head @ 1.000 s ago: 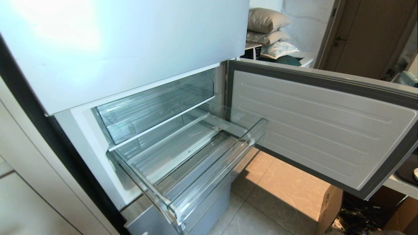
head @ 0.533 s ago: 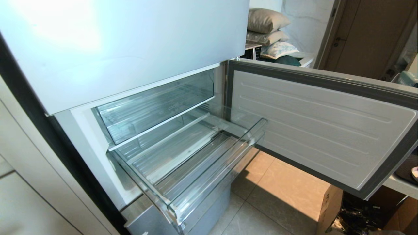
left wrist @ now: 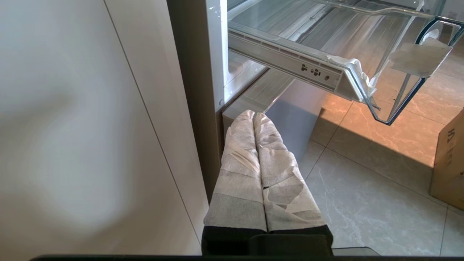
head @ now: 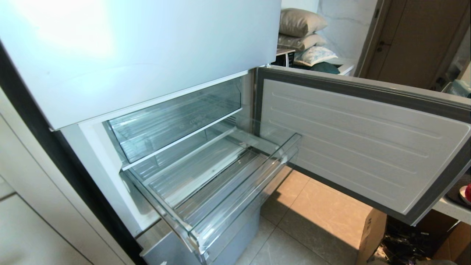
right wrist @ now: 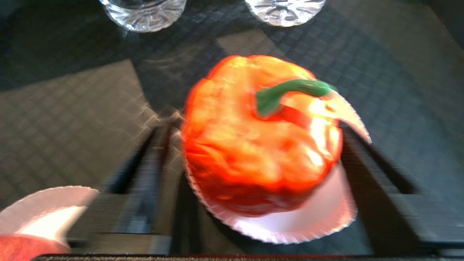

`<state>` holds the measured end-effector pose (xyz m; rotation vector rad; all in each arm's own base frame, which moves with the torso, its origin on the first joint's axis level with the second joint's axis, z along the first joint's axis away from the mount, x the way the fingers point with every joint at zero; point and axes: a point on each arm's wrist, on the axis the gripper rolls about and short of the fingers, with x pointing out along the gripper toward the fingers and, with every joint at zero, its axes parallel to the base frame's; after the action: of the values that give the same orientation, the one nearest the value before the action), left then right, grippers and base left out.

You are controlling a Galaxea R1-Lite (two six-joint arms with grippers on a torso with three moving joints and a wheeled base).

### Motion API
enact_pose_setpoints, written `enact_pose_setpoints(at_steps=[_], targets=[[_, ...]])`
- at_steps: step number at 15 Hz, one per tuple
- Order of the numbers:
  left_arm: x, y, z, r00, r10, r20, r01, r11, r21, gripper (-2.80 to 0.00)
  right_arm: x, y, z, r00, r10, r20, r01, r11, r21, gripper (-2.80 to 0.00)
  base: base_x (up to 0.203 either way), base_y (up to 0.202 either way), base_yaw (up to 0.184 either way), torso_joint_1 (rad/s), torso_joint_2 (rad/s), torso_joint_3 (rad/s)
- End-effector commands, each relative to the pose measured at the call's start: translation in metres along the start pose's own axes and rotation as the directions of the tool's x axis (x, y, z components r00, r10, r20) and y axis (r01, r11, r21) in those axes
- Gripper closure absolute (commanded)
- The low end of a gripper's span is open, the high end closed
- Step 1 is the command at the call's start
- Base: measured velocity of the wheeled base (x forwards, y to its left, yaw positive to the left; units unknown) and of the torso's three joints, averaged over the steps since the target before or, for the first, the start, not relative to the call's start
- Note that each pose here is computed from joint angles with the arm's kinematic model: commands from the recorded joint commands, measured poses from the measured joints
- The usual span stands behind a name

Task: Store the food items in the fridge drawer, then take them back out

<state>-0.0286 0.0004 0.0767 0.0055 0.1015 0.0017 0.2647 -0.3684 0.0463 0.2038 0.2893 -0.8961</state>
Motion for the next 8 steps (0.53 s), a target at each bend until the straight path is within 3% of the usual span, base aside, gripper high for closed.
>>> enact_pose_setpoints(at_steps=[1,8], targets=[[0.000,0.000,0.000,1.000,0.001,-0.001,-0.001,1.000,0.000,0.00,-0.003,0.000,0.006,1.000,0.000,0.016,0.000,1.000,0.000,0.00,0.000,0.000,0.000,0.000,0.00,0.000],[0.000,0.000,0.000,1.000,0.001,-0.001,-0.001,1.000,0.000,0.00,-0.037,-0.005,0.036,0.998,-0.012,0.059,0.011,1.000,0.004,0.00,0.000,0.000,0.000,0.000,0.00,0.000]])
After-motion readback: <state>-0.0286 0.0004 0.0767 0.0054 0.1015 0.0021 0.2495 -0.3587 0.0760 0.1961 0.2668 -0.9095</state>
